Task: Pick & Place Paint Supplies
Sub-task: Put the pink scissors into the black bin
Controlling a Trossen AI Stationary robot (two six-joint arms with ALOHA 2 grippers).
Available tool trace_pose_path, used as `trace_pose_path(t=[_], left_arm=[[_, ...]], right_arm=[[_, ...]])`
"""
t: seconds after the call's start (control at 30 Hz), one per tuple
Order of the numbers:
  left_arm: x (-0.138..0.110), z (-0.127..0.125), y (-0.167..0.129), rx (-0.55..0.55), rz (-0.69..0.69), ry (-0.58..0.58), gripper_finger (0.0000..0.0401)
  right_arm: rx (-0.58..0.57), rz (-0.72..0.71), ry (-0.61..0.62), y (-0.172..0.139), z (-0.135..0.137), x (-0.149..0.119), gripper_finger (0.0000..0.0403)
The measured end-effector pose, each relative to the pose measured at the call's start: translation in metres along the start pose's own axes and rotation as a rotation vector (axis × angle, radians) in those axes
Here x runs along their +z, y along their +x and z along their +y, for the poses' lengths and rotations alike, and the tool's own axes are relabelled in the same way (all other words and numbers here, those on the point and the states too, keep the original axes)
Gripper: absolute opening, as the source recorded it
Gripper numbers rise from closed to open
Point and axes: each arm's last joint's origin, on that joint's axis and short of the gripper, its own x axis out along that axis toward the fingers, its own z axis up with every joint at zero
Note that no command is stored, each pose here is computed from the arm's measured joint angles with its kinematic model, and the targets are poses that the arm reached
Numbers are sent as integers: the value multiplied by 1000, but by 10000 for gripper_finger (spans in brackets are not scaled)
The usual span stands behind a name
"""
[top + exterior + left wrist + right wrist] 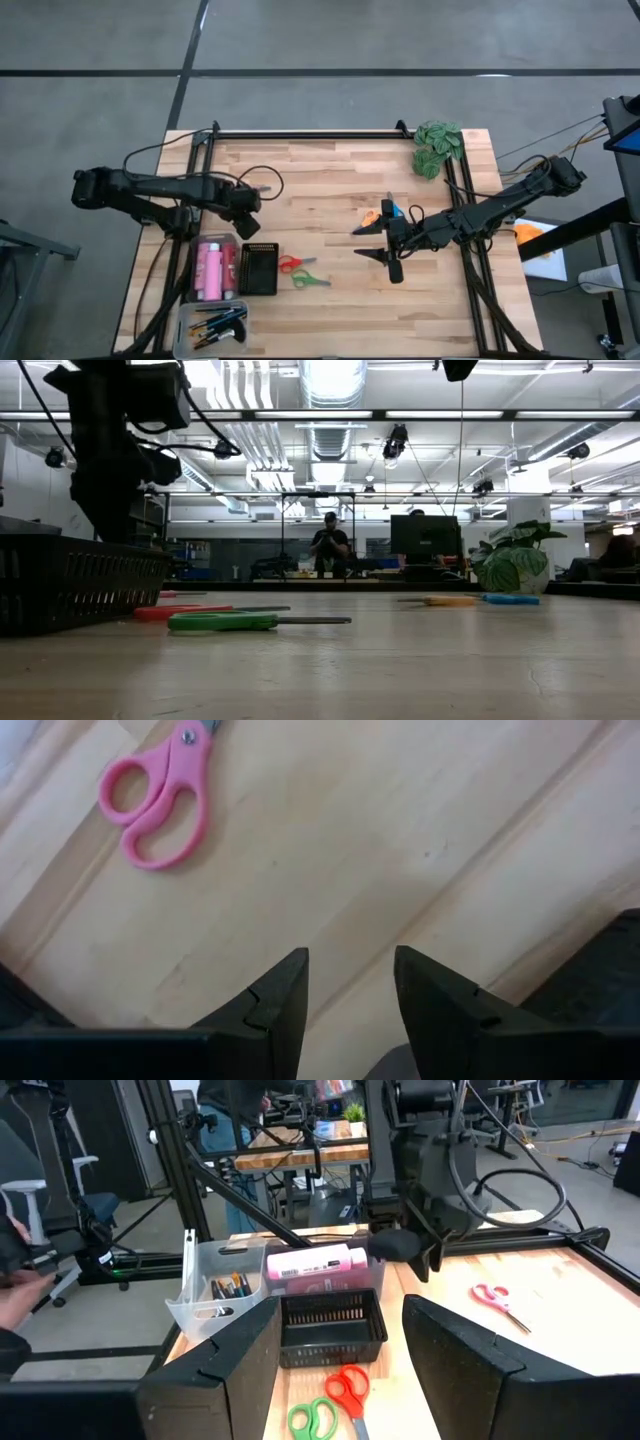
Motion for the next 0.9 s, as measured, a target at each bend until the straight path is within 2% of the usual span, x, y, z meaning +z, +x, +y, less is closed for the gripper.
trace_pose_path(t=[0.27,0.4,0.47,0.7,0.9], left_arm=[[0,3,2,76,-48,26,152],[8,13,4,97,-55,48,152],[13,21,5,105,-50,23,152],[31,47,9,12,-44,13,152],[35,50,9,3,-67,54,152]], right_arm=[[0,0,0,0,0,0,209],[0,0,0,0,0,0,209],[0,0,0,0,0,0,209],[0,0,0,0,0,0,209],[0,0,0,0,0,0,209]])
